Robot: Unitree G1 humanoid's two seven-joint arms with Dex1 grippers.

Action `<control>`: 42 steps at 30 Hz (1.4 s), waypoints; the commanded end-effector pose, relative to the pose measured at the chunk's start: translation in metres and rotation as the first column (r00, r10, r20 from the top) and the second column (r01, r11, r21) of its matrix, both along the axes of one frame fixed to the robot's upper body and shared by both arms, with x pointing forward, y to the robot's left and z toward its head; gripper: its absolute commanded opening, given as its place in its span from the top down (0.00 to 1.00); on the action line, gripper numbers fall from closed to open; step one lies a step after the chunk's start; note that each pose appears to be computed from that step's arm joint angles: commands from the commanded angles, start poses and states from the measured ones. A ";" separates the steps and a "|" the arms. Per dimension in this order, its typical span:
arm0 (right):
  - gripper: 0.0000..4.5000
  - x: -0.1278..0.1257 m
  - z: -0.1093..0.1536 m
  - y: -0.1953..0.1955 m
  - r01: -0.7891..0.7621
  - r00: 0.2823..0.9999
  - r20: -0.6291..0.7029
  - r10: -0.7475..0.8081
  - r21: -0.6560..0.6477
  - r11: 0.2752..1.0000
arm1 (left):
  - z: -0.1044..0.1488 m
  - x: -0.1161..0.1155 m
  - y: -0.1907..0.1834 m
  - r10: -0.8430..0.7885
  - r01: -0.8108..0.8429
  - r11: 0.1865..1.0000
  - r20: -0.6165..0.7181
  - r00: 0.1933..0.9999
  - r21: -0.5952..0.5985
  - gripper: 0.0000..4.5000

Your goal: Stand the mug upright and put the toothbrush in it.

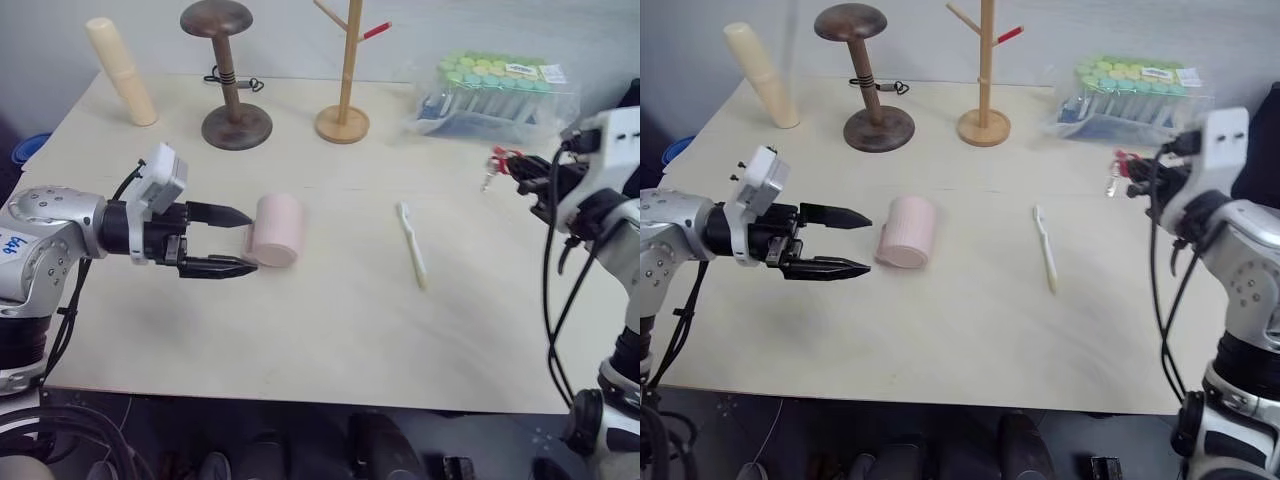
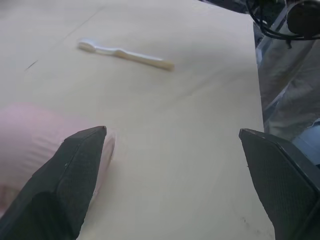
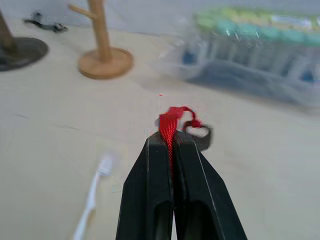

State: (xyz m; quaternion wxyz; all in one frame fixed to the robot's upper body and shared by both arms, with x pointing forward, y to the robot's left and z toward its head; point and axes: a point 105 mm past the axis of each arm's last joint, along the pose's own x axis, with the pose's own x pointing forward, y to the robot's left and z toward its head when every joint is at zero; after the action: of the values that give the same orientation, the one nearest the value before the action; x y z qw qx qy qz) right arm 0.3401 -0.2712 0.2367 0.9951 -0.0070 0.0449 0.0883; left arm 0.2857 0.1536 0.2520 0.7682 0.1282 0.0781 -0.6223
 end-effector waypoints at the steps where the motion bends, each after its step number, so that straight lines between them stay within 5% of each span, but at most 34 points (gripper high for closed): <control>1: 0.99 -0.001 -0.029 -0.034 0.120 0.991 -0.060 -0.121 -0.015 0.993 | 0.016 -0.005 -0.015 -0.057 0.059 0.998 0.050 0.997 -0.038 0.00; 6: 0.95 -0.001 -0.077 -0.047 0.180 0.972 -0.147 -0.184 -0.044 0.983 | 0.019 -0.009 -0.027 -0.106 0.108 0.993 0.062 0.992 -0.041 0.00; 12: 0.54 -0.013 -0.093 -0.047 0.147 0.973 -0.171 -0.158 -0.078 0.986 | 0.012 -0.015 -0.030 -0.128 0.129 0.991 0.049 0.991 -0.021 0.00; 19: 0.01 -0.029 -0.041 -0.047 0.066 0.990 -0.116 -0.085 -0.159 0.985 | 0.006 -0.008 -0.018 -0.053 0.054 0.998 0.026 0.998 -0.033 0.00; 25: 0.01 -0.062 0.030 0.008 -0.349 0.937 -0.117 0.329 -0.301 0.887 | 0.010 0.015 0.022 0.278 -0.286 0.952 -0.088 0.957 -0.105 0.00; 28: 0.01 -0.084 0.049 0.055 -0.598 0.799 -0.139 0.585 -0.281 0.751 | -0.004 0.036 0.059 0.557 -0.575 0.817 -0.195 0.807 -0.048 0.00; 32: 0.01 -0.111 0.057 0.102 -0.816 0.567 -0.153 0.809 -0.241 0.526 | -0.029 0.050 0.082 0.725 -0.749 0.659 -0.327 0.606 0.072 0.00; 36: 0.01 -0.124 0.054 0.125 -0.885 0.436 -0.180 0.882 -0.262 0.384 | -0.041 0.066 0.071 0.740 -0.791 0.603 -0.444 0.505 0.105 0.00; 42: 0.01 -0.115 0.048 0.129 -0.886 0.429 -0.175 0.886 -0.275 0.374 | -0.059 0.095 0.054 0.796 -0.826 0.523 -0.467 0.385 0.211 0.00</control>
State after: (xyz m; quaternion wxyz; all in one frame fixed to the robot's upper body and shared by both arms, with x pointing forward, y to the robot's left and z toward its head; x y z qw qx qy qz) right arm 0.2239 -0.1416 0.2821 0.7763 -0.1839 0.0609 0.5998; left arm 0.3742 0.2029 0.1891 0.9169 -0.1297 0.3193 -0.2013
